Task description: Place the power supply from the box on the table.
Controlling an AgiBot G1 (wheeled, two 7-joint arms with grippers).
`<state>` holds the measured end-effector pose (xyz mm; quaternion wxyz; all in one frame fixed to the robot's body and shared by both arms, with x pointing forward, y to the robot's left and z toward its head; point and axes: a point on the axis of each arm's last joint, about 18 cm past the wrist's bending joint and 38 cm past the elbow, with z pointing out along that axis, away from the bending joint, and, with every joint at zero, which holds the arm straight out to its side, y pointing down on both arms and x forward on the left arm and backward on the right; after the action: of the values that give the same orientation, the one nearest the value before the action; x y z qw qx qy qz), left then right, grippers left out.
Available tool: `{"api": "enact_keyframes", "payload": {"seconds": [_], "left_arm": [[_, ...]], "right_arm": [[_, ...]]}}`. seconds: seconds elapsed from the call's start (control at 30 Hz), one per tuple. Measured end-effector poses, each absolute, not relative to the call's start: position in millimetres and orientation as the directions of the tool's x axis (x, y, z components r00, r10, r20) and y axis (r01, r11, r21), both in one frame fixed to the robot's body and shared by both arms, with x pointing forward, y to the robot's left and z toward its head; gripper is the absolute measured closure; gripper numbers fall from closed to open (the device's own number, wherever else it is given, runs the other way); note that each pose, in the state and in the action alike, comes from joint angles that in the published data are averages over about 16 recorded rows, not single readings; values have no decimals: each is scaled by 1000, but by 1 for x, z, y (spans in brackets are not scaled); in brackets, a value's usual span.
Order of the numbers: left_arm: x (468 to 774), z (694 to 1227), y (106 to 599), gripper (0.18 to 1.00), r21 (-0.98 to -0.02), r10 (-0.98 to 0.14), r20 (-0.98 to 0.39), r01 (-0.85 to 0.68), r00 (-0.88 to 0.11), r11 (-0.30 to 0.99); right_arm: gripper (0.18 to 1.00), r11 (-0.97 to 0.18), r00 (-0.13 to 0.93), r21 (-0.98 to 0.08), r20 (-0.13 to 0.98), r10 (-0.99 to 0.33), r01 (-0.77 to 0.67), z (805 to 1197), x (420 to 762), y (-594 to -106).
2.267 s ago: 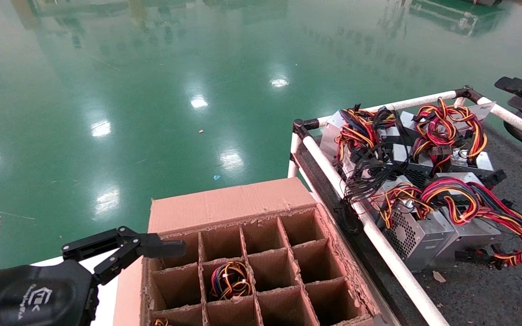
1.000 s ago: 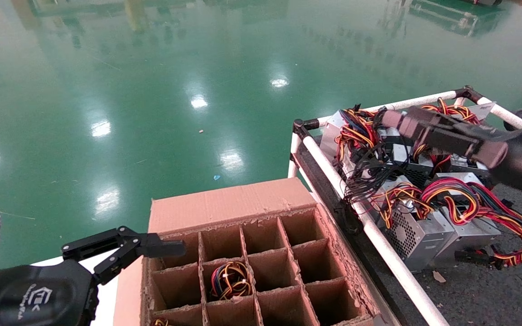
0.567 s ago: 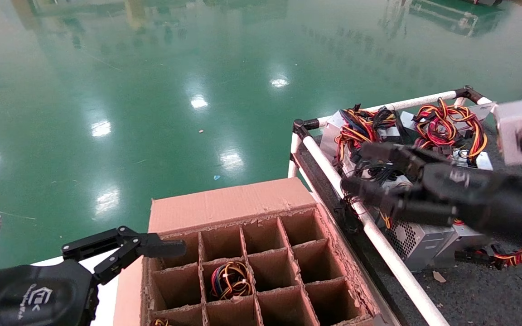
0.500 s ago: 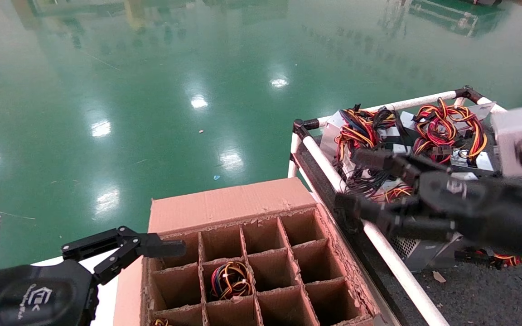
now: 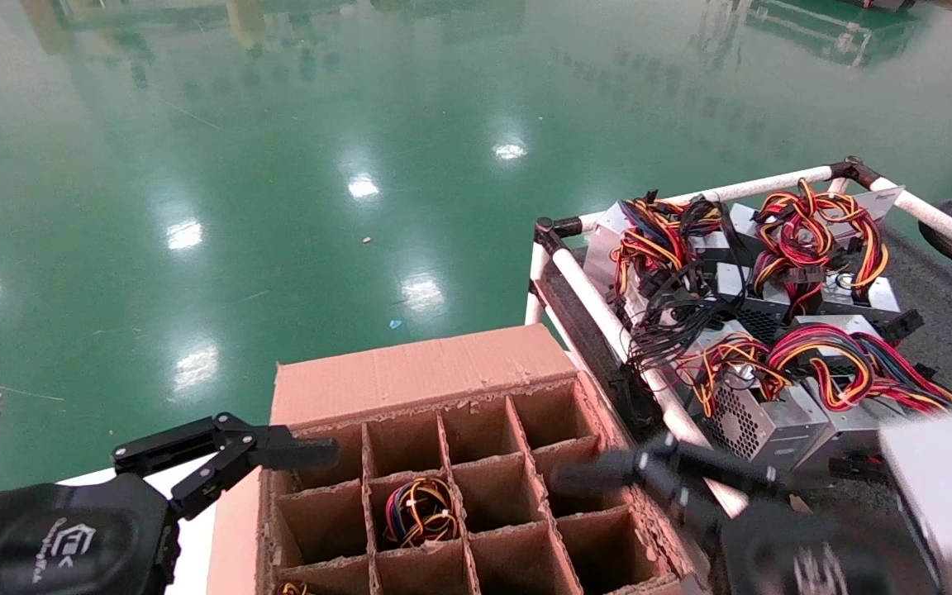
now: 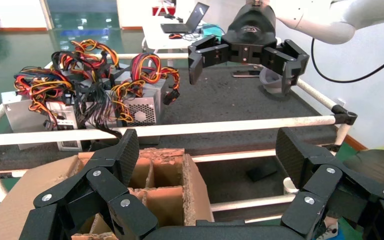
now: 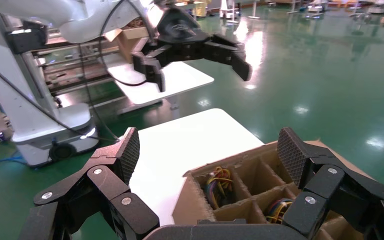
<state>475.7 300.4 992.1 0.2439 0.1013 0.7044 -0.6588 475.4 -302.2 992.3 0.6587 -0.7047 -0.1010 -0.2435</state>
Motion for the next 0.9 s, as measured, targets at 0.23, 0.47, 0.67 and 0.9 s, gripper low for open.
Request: {"api": "enact_keyframes", "payload": {"seconds": [0.23, 0.47, 0.67, 0.9], "left_arm": [[476, 992, 300, 184, -879, -179, -477, 464, -861, 111], [476, 992, 300, 184, -879, -179, -477, 464, -861, 111], [476, 992, 300, 184, -879, -179, -477, 464, -861, 111], [476, 992, 300, 184, -879, -179, -477, 464, -861, 111]], "right_arm": [[179, -120, 860, -872, 489, -145, 475, 987, 468, -298], [179, -117, 860, -874, 485, -156, 472, 989, 470, -300], [179, -114, 861, -876, 482, -165, 468, 990, 472, -301], [179, -113, 861, -877, 480, -170, 467, 991, 473, -301]]}}
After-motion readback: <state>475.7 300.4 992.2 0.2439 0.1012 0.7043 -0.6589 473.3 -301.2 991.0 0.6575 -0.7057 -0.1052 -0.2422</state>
